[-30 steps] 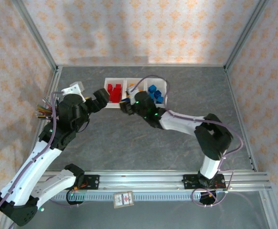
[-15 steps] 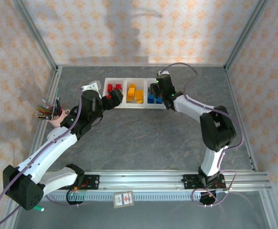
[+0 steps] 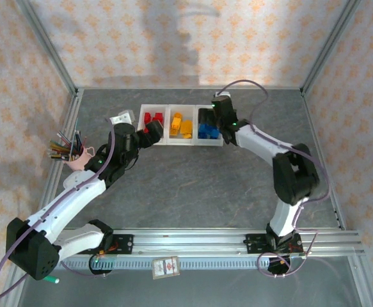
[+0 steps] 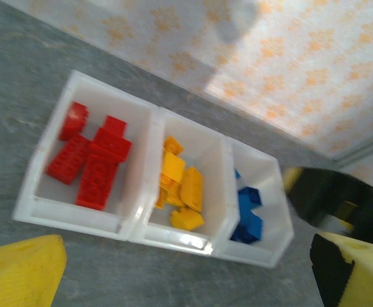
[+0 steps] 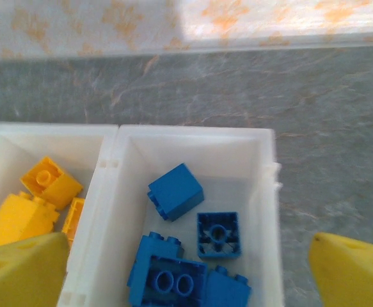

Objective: Sort the legos into containers by color
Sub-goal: Reset both arms

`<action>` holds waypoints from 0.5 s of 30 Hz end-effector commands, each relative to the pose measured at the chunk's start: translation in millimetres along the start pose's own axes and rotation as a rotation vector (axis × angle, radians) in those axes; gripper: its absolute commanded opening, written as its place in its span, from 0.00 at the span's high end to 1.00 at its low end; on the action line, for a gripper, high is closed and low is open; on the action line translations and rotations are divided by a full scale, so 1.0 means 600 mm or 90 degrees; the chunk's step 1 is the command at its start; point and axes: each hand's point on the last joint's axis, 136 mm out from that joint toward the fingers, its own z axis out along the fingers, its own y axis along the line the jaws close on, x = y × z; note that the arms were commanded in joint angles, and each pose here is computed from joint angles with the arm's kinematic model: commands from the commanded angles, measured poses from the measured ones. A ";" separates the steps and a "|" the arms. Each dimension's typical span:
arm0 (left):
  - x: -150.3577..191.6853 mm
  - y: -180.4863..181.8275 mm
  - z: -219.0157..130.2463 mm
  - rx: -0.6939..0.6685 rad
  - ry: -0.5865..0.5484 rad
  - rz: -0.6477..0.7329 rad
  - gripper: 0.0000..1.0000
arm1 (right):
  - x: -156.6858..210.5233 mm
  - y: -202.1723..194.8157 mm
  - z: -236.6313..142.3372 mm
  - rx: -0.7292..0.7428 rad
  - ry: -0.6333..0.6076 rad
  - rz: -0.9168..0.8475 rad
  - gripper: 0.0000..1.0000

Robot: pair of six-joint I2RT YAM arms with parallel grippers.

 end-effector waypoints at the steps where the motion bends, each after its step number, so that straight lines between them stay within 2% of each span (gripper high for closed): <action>1: -0.047 0.061 -0.009 -0.116 -0.107 0.050 0.01 | -0.054 -0.087 -0.079 0.104 -0.090 0.061 0.00; 6: -0.072 0.167 -0.020 -0.267 -0.205 0.108 0.01 | -0.007 -0.281 -0.154 0.315 -0.153 0.151 0.00; 9: -0.077 0.212 -0.026 -0.310 -0.243 0.140 0.01 | 0.048 -0.376 -0.188 0.405 -0.188 0.192 0.00; 12: -0.072 0.241 -0.029 -0.323 -0.275 0.184 0.01 | 0.099 -0.421 -0.196 0.437 -0.207 0.185 0.00; 15: -0.056 0.267 -0.019 -0.319 -0.274 0.212 0.01 | 0.132 -0.425 -0.179 0.423 -0.217 0.142 0.00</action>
